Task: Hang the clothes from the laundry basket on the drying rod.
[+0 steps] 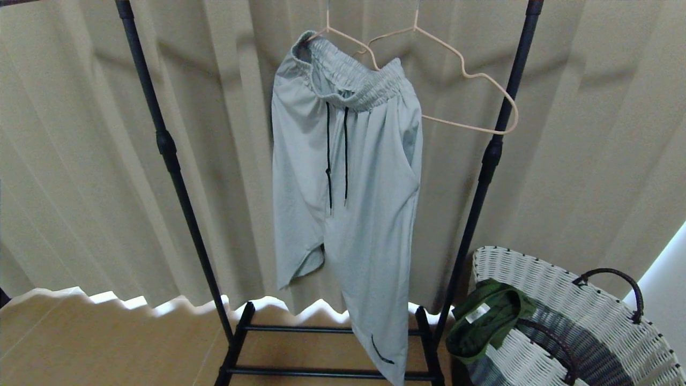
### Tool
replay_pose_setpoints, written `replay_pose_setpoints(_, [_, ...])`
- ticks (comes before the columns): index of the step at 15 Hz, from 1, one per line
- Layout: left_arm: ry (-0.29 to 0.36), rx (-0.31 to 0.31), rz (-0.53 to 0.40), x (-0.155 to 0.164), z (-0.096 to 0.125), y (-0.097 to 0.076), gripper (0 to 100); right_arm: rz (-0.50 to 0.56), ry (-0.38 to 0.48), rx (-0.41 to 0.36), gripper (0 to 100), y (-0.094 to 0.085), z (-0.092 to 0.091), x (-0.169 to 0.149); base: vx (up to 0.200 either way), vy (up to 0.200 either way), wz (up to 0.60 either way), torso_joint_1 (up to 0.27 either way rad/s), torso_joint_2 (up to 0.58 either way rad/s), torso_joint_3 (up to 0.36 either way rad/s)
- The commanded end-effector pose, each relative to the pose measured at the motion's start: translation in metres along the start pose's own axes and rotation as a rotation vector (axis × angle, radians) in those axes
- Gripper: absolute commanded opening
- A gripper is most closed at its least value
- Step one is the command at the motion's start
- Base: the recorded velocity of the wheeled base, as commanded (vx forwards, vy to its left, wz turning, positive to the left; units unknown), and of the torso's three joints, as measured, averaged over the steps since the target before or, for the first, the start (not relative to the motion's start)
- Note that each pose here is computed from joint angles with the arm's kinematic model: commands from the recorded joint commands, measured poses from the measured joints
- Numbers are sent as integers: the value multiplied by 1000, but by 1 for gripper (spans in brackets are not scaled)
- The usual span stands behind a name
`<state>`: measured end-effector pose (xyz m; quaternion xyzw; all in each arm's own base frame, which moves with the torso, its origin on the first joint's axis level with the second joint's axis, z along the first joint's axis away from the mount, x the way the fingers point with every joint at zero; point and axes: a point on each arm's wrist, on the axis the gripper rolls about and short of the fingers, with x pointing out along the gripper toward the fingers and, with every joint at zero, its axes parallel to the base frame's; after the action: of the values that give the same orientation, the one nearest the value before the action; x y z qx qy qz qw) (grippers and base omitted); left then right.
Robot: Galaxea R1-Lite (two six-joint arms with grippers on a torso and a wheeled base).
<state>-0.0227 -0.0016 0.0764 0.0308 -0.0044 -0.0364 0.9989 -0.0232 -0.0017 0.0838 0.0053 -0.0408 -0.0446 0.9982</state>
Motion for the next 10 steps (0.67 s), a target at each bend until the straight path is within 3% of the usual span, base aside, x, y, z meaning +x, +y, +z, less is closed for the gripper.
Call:
replay_pose_setpoints(1, [-1,0,2,0,0,0,100,-1,-2,5,100,0,0,0,200,0,0,-2,2,2])
replay_pose_setpoints(6, [-1,-3,2,0,0,0,100,5,3,-3,100,0,0,0,200,0,0,1,1,5])
replay_pose_setpoints(8, [-1,-3,1,0,0,0,100,47,28,-49,100,1,-3,0,0,0,0,0,0,0])
replay_pose_setpoints(10, [-1,-2,-1,0,0,0,100,96,229,-190,100,1,18,3,0,0,0,0,0,0])
